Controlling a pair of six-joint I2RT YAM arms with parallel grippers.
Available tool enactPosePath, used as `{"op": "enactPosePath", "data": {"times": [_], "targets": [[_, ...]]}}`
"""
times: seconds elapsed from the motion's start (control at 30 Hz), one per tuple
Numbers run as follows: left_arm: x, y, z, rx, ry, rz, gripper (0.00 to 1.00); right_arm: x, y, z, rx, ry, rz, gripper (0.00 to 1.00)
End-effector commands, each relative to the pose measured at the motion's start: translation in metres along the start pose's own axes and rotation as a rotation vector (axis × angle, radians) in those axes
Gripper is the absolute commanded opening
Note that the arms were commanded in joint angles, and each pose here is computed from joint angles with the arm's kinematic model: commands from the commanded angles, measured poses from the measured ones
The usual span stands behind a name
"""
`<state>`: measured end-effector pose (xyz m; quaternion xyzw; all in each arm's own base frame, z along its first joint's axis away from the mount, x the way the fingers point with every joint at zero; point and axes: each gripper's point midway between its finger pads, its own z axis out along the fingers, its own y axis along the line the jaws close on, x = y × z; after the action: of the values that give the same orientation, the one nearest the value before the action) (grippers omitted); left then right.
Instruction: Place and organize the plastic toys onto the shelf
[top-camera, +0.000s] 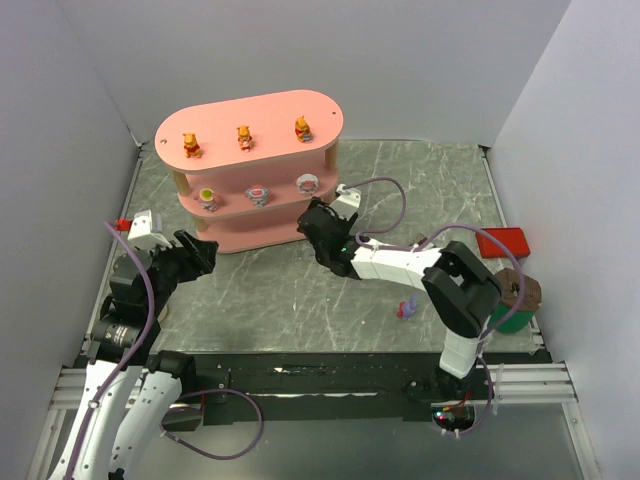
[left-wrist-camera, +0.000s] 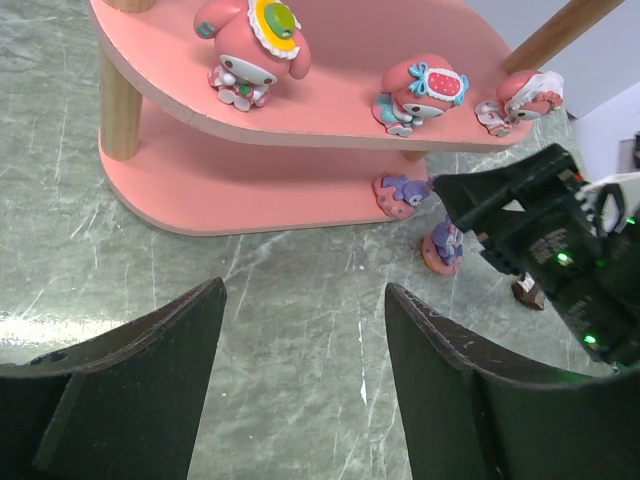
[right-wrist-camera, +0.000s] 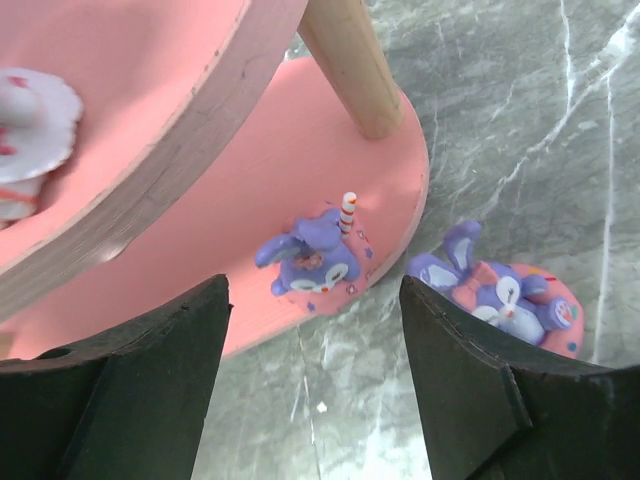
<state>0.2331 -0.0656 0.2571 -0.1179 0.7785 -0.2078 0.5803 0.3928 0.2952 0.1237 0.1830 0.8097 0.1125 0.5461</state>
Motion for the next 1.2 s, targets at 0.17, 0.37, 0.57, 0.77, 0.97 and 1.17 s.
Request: {"op": "enactPosePath", "data": {"times": [0.17,0.37,0.57,0.77,0.97,1.17], "targets": [[-0.009,-0.004,-0.002,0.017,-0.038,-0.009,0.72,-0.011,-0.014,-0.026,-0.082,0.141,-0.058,0.77],[-0.010,-0.005,-0.003,0.021,-0.046,-0.009,0.74,0.000,-0.046,-0.018,-0.092,0.295,-0.184,0.83],[-0.010,-0.005,-0.004,0.022,-0.047,-0.008,0.74,0.020,-0.066,0.005,-0.134,0.413,-0.327,0.85],[-0.010,-0.005,-0.004,0.023,-0.049,-0.008,0.75,0.036,-0.073,0.018,-0.127,0.460,-0.341,0.84],[-0.008,-0.005,-0.002,0.026,-0.042,-0.008,0.75,0.051,-0.083,0.024,-0.090,0.508,-0.358,0.87],[-0.008,-0.006,-0.002,0.031,-0.039,-0.006,0.75,0.062,-0.087,0.023,-0.081,0.531,-0.343,0.80]]}}
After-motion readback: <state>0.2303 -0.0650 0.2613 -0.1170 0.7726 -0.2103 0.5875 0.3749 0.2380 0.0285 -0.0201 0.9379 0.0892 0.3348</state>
